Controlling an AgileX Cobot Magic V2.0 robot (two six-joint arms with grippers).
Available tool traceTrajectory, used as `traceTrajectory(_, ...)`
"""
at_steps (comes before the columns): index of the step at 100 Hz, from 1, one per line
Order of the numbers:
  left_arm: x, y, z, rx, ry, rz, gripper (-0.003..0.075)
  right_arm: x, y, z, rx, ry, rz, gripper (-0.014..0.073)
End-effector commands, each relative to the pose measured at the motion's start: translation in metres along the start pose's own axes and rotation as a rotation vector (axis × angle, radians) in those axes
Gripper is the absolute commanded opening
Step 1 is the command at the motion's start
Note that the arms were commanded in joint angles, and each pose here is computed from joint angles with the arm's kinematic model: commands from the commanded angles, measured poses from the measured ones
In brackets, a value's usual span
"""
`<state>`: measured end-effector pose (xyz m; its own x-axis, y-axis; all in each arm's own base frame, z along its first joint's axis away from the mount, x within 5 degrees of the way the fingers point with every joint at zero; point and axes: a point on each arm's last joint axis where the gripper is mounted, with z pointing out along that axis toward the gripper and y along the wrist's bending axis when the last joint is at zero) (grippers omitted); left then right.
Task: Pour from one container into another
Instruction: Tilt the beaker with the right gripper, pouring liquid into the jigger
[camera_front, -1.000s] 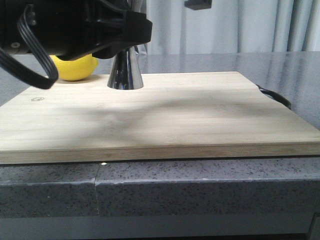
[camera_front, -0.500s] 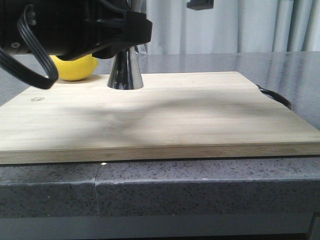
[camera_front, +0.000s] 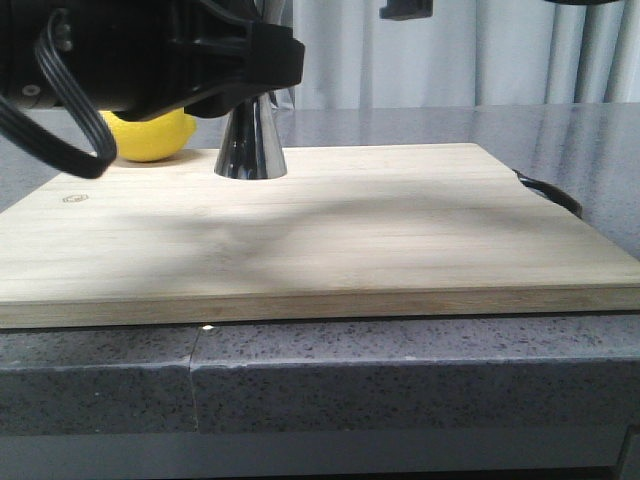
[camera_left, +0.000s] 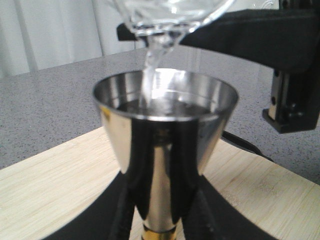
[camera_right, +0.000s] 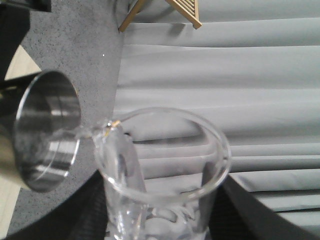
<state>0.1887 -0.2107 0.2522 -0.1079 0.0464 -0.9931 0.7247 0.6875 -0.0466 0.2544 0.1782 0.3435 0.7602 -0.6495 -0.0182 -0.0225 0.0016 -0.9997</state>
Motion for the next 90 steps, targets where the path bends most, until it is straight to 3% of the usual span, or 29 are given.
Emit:
traceTrajectory(1, -0.0251, -0.0035, -0.002, 0.014, -0.152, -0.007, 0.0166, -0.0048, -0.0286, -0.0085, 0.119, -0.032, -0.021, 0.0239)
traceTrajectory(47, -0.0252, -0.0035, -0.0021, 0.014, -0.154, -0.007, 0.0166, -0.002, -0.0271, -0.0083, 0.102, -0.003, -0.005, 0.0239)
traceTrajectory(90, -0.0271, -0.0035, -0.0024, 0.014, -0.175, -0.007, 0.0166, 0.0025, -0.0363, -0.0127, 0.174, 0.046, 0.175, 0.0239)
